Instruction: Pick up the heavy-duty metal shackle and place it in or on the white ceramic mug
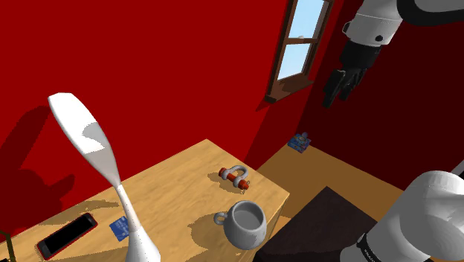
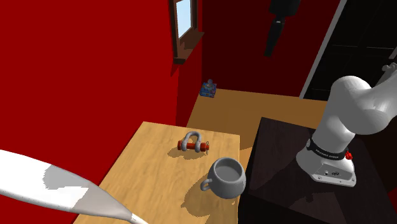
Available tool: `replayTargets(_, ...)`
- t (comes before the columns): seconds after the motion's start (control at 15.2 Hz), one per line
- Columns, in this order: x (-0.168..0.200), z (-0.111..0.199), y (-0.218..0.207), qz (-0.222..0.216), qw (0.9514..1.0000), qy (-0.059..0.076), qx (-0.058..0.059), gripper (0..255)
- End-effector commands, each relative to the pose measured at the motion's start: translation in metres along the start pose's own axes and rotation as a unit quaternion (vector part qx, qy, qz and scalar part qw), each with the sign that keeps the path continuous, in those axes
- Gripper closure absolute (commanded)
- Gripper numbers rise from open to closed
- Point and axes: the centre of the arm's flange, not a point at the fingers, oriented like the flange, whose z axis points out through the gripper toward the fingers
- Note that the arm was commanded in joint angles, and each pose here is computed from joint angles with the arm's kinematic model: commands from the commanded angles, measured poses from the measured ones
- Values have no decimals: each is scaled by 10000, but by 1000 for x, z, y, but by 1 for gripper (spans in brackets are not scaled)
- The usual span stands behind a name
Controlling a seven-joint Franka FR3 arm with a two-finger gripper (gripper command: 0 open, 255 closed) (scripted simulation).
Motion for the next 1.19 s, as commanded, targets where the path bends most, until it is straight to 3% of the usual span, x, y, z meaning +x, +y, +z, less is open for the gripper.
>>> replayTargets(0.0, 0, 0, 0, 0, 10000, 0, 0, 0)
replayTargets(1.12, 112, 198, 5, -194, 9991, -186, 333, 0)
